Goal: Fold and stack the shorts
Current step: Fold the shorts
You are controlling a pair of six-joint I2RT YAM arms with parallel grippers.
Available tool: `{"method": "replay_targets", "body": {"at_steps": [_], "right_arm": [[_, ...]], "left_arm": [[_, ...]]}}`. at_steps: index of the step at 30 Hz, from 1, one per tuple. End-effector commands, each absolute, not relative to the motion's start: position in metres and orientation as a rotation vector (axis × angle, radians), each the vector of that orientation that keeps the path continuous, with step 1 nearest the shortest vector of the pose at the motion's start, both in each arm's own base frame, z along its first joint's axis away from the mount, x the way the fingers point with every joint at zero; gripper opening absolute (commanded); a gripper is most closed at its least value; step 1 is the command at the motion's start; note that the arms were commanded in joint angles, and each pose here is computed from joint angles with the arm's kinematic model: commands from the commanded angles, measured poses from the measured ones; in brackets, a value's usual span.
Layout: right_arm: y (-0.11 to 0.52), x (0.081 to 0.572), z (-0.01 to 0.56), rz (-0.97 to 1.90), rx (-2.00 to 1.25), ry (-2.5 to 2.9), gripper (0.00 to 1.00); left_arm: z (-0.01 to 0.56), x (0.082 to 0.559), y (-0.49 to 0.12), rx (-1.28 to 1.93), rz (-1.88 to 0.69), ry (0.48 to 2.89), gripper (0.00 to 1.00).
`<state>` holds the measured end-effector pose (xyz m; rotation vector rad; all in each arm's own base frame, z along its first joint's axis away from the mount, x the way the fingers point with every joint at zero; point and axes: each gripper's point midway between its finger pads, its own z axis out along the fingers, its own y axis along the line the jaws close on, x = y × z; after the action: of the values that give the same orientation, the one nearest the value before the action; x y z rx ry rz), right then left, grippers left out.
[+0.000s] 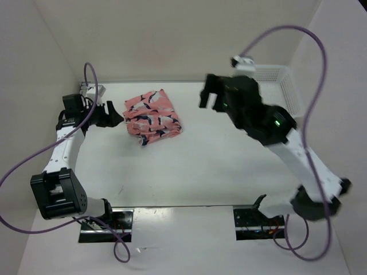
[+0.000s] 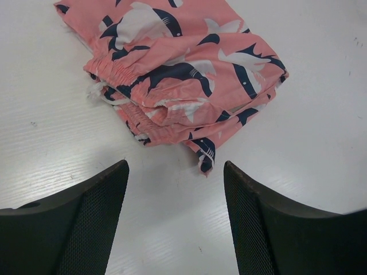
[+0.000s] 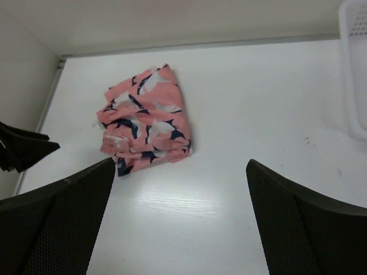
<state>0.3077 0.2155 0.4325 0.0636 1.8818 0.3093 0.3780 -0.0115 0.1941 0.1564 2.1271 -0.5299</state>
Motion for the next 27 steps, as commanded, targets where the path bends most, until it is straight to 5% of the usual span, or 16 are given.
{"method": "replay_targets", "body": {"at_steps": [1,16,27], "right_arm": [[0.145,0.281,0.479,0.521,0.290,1.577,1.00],[0.076,0.309,0.277,0.245,0.507,2.042,1.00],[0.064,0.304,0.247,0.187,0.539,2.098,1.00]], "left_arm": [[0.203,0.381,-0.017,0.195,-0.562,2.088,0.75],[0.183,0.372,-0.019,0.170,-0.592,2.145,0.76],[0.176,0.369,-0.020,0.162,-0.600,2.161,0.76]]}}
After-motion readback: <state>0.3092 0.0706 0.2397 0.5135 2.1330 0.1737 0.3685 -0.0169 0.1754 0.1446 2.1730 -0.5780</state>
